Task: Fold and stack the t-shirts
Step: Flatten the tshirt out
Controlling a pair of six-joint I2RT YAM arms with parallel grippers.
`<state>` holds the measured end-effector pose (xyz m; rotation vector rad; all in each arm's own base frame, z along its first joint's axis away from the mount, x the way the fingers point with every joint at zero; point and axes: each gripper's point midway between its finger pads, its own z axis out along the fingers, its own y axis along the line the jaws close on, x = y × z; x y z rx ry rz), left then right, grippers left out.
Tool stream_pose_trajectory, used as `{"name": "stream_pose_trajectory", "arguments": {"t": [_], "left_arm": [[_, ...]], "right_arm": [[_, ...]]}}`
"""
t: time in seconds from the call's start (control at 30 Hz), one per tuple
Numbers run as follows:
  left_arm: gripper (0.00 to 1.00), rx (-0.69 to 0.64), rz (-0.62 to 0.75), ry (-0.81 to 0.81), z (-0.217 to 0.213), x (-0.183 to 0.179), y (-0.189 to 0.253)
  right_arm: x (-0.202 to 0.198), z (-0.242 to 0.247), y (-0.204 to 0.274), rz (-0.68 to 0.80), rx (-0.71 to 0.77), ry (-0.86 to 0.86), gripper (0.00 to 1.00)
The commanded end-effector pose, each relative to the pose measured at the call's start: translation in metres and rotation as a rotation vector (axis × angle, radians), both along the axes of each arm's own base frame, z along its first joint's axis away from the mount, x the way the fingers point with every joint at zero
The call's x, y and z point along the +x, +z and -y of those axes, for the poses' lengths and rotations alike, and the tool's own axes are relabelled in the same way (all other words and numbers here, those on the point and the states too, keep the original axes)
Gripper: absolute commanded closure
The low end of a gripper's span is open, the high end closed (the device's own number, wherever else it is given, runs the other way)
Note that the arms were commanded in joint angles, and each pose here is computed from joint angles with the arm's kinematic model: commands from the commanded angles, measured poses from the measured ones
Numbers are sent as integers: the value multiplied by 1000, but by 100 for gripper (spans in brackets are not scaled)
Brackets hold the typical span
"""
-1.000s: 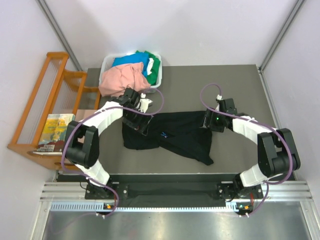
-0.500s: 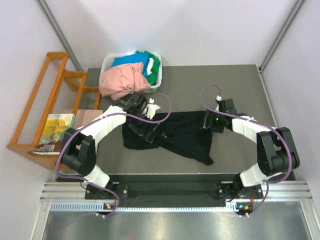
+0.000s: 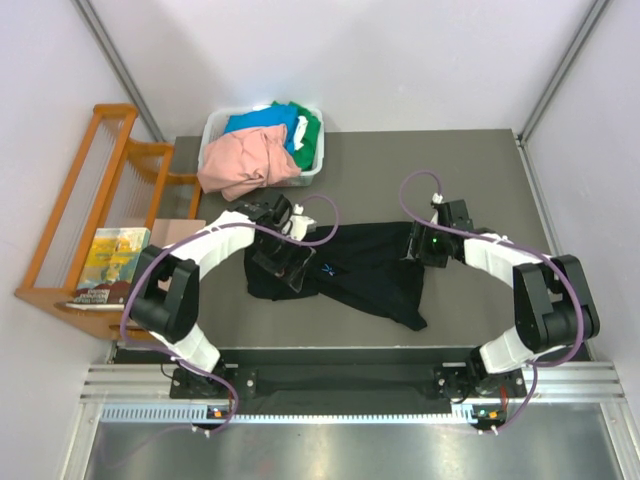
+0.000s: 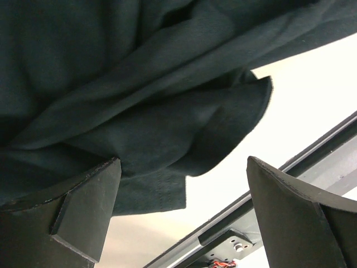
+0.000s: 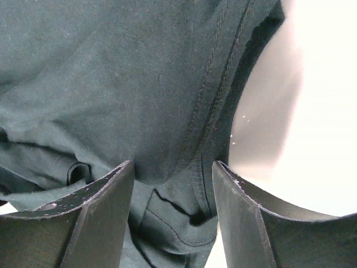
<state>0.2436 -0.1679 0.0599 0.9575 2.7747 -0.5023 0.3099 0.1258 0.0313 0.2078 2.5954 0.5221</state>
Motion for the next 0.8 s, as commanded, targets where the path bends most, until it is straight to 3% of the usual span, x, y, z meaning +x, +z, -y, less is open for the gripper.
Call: {"name": "stream_pose_trajectory", "arguments": {"t": [0.0,0.07,0.13,0.17,0.2,0.23,0.33,0.63,0.77], "left_arm": [[1,-10,64,28,-3,19,11],[1,-3,62,28,-5,20,6],[14,0,38,26,-6,17,-2],[28,0,29,27,-6,17,-4],[55,-3,21,27,-5,16,-5],[70,3,14,30,-5,16,-8],[99,15,34,44,-7,22,-7],[100,-1,74,104,-25,34,9],[100,-35,106,229,-70,54,33]], "right_arm": [[-2,-1,7,36,6,19,41],[-1,-1,6,37,7,19,42],[-2,-2,5,31,11,20,43],[-1,-3,4,31,15,22,44],[0,-3,5,32,17,22,46],[-1,-4,4,30,21,24,47],[-2,-3,4,32,20,24,52],[-2,-4,2,27,19,26,60],[-1,-2,4,34,12,18,62]]}}
